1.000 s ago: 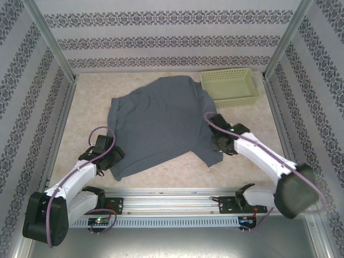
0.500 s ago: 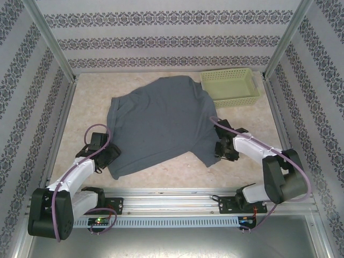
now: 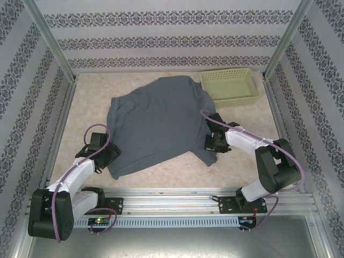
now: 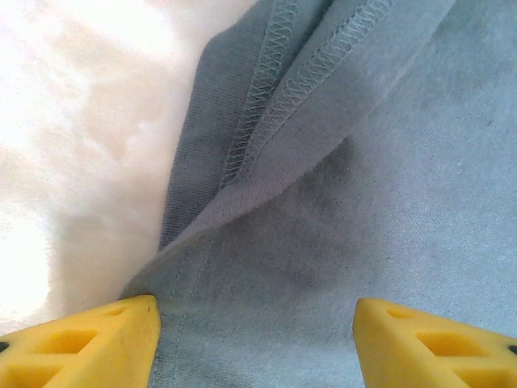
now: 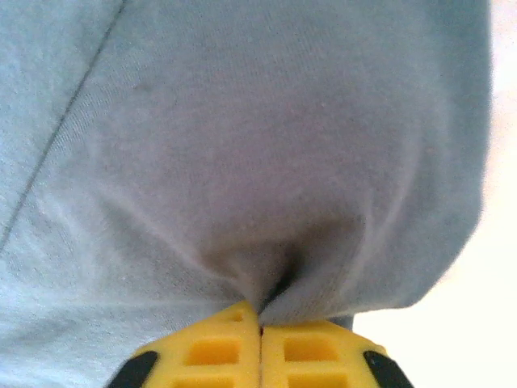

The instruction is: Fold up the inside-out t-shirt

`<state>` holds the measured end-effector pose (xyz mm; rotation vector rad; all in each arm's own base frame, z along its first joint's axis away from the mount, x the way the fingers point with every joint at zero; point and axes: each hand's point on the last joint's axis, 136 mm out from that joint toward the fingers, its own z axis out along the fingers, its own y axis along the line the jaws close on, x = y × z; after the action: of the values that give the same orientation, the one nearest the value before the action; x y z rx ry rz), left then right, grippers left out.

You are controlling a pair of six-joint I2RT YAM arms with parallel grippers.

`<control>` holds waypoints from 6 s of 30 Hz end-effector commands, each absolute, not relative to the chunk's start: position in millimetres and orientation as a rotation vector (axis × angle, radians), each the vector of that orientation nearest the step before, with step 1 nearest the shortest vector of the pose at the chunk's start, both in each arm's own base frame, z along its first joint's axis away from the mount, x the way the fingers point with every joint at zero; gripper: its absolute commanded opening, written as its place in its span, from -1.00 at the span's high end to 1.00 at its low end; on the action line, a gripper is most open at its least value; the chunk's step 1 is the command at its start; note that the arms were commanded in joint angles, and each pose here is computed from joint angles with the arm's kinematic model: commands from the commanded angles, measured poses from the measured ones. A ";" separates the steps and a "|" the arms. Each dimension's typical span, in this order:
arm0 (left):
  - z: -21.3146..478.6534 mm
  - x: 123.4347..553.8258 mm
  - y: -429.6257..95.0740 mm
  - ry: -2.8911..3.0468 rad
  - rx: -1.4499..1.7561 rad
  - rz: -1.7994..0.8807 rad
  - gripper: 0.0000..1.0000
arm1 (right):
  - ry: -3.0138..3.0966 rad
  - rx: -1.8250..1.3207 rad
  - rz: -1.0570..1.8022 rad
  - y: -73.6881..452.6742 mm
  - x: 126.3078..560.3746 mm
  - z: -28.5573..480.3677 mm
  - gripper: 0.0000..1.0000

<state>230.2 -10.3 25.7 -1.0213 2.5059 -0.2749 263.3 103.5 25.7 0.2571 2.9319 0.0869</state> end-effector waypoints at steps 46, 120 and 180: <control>32.9 239.7 -6.1 2.535 -0.989 -0.283 -0.30 | 2.884 0.406 0.355 94.5 242.6 29.5 0.11; 99.7 289.6 -378.4 2.385 0.482 -0.742 1.00 | 2.686 0.276 0.621 126.9 235.5 38.3 0.25; 67.9 319.9 -337.7 2.495 0.270 -0.815 1.00 | 2.701 0.148 0.445 172.7 270.5 42.3 0.44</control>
<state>315.5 -340.5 71.4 0.3067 2.5004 -0.8005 276.6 176.6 51.6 0.0328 2.6775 0.4391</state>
